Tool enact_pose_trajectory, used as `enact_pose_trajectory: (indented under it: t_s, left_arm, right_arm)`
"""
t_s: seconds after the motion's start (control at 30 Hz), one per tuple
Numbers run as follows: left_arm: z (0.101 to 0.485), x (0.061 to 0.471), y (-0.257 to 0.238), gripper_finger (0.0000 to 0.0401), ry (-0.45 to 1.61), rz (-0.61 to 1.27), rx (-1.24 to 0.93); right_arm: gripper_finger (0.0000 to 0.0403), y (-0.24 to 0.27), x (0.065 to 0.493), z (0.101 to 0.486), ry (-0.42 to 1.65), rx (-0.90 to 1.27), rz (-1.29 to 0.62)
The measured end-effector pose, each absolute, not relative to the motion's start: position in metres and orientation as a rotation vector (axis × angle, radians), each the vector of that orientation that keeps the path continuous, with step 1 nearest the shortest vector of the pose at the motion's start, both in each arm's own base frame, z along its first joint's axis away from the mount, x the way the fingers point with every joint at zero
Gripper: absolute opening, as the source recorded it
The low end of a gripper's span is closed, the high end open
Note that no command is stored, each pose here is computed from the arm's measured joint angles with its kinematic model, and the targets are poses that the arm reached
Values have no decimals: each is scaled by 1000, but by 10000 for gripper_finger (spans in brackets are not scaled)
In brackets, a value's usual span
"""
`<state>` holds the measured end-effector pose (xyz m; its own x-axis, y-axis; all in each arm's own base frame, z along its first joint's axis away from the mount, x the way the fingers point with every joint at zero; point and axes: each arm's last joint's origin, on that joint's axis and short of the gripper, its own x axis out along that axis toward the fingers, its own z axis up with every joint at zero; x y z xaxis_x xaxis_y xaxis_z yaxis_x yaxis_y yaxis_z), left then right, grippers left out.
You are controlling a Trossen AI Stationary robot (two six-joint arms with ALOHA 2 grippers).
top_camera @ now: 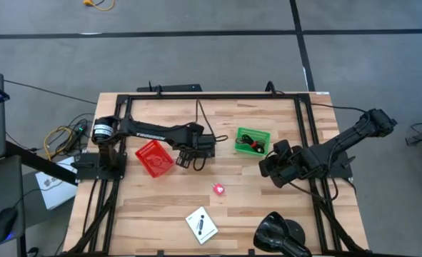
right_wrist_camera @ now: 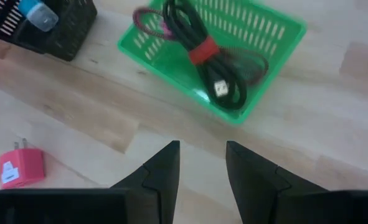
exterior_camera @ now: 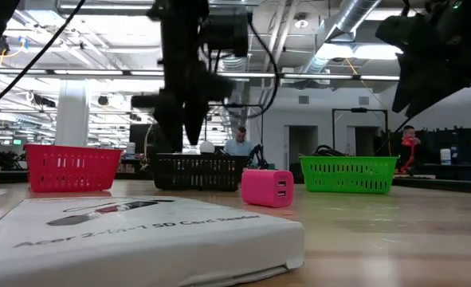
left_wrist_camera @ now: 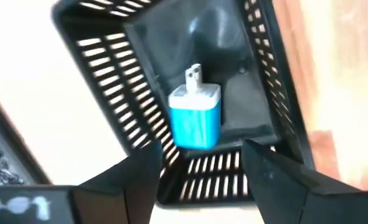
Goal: Pick and place items into bin
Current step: Put the pink charger adapter into the black bin
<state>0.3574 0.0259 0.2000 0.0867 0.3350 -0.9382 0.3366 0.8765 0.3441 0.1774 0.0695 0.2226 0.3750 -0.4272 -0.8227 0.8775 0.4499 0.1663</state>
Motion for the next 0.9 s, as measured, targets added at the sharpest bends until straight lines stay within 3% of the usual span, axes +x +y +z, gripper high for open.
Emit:
enact_pose_trajectory:
  t_s: [0.23, 0.43, 0.53, 0.7, 0.9]
  left_arm:
    - [273, 371, 32, 191, 1455, 116, 626]
    - [359, 356, 35, 188, 1351, 212, 660]
    - [407, 330, 35, 188, 1212, 217, 610]
    - [470, 262, 33, 188, 985, 292, 505]
    - [490, 187, 20, 187, 813, 185, 286]
  right_arm:
    - [123, 58, 193, 224, 651, 524, -938]
    - [123, 75, 229, 238, 578, 208, -544]
    - [123, 79, 243, 252, 465, 109, -469]
    - [123, 68, 245, 270, 457, -2, -545]
    - [123, 47, 244, 303, 396, 27, -623]
